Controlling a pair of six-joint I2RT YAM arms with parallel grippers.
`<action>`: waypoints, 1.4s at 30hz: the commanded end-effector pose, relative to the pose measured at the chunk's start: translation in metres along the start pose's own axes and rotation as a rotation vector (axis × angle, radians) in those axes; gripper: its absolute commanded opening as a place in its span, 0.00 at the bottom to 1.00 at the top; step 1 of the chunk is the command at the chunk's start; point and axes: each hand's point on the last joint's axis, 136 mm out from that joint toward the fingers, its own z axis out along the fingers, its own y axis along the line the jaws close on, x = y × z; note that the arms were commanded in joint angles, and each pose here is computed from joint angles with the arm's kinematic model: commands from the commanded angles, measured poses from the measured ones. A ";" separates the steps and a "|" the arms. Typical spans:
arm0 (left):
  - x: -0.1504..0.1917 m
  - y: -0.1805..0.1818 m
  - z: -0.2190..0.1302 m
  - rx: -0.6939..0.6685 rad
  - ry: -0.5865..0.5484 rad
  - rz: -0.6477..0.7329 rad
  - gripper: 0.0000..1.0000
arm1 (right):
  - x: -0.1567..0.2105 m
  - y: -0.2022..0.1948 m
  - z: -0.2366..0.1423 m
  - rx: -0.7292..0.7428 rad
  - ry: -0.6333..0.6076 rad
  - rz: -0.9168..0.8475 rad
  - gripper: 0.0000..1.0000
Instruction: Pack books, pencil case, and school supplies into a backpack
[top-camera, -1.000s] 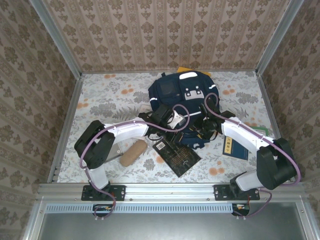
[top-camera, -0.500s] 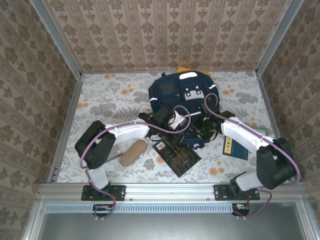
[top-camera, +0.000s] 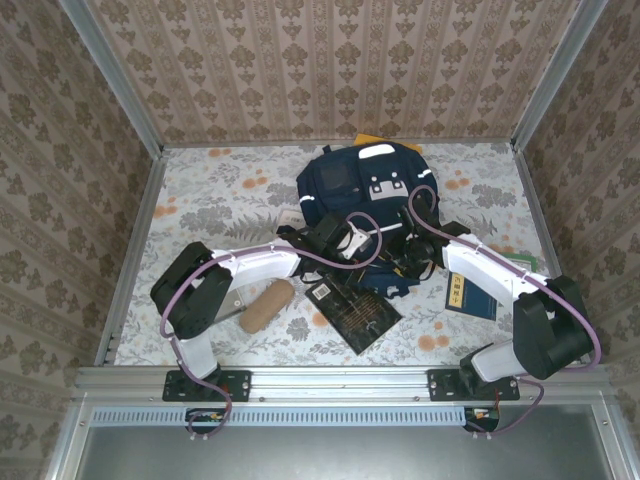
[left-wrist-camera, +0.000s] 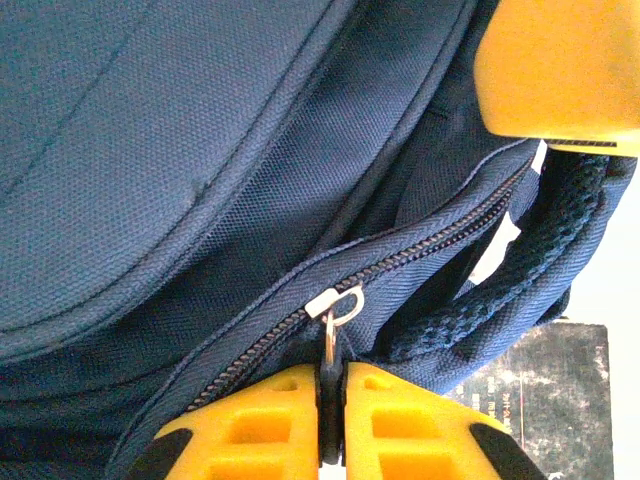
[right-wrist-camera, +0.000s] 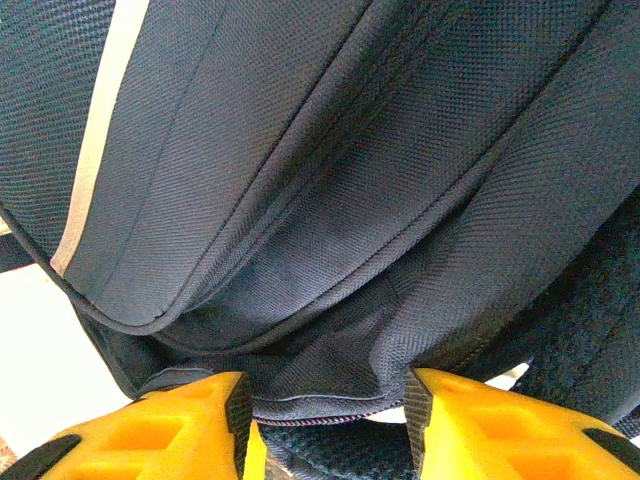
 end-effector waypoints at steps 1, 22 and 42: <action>0.012 0.012 0.006 -0.045 0.027 -0.016 0.00 | 0.004 0.004 -0.007 -0.018 0.002 -0.020 0.47; 0.020 -0.022 -0.020 0.047 0.002 0.094 0.00 | 0.009 -0.004 0.011 -0.006 0.035 0.046 0.50; 0.015 0.101 -0.055 -0.330 0.104 -0.053 0.00 | -0.025 -0.022 -0.042 0.008 -0.142 -0.020 0.00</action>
